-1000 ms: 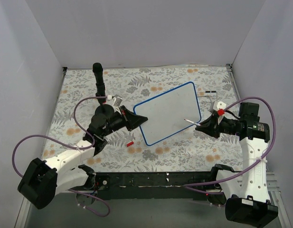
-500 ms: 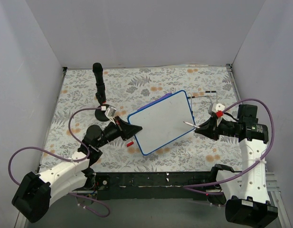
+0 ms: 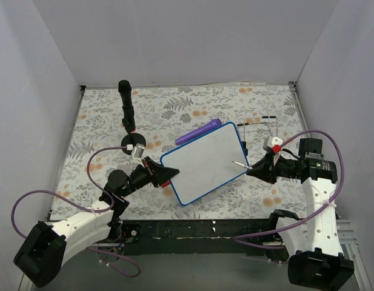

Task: Write a sentence on the whiteboard
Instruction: Hold the whiteboard at the center of the board.

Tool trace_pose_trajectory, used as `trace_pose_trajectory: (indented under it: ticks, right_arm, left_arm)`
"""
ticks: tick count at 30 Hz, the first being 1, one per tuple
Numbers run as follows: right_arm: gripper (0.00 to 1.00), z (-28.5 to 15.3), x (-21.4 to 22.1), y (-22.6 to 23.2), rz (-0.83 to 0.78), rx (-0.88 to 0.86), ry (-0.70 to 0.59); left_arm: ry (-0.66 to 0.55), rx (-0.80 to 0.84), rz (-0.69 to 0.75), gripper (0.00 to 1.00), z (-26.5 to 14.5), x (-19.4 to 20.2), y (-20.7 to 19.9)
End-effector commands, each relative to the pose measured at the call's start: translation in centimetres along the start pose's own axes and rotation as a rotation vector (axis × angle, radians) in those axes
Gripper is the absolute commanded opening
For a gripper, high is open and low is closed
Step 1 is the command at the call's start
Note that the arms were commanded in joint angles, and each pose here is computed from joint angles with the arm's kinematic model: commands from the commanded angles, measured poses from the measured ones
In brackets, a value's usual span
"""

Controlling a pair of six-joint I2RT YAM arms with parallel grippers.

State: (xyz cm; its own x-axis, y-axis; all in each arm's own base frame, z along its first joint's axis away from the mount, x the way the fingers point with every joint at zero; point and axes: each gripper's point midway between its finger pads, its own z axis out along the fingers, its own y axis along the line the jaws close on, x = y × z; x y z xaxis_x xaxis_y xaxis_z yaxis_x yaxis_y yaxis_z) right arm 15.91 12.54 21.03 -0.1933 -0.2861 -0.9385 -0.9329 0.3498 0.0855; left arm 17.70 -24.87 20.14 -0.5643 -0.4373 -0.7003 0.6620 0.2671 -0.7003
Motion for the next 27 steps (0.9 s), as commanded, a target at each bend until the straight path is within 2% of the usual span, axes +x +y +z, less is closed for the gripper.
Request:
trace_pose_trajectory:
  ticks: [1, 16, 27]
  right_arm:
    - [0.01, 0.4, -0.4, 0.1, -0.045, -0.021, -0.033]
    - [0.01, 1.4, 0.0, -0.2, -0.047, -0.075, -0.016]
    - [0.01, 4.4, 1.8, 0.2, -0.104, -0.176, 0.166]
  left_arm:
    - [-0.114, 0.124, 0.045, 0.0, 0.0, -2.6, -3.1]
    - [-0.077, 0.039, 0.048, 0.0, 1.6, -0.8, 0.5]
    - [-0.051, 0.038, 0.032, 0.0, 2.9, 0.7, 2.2]
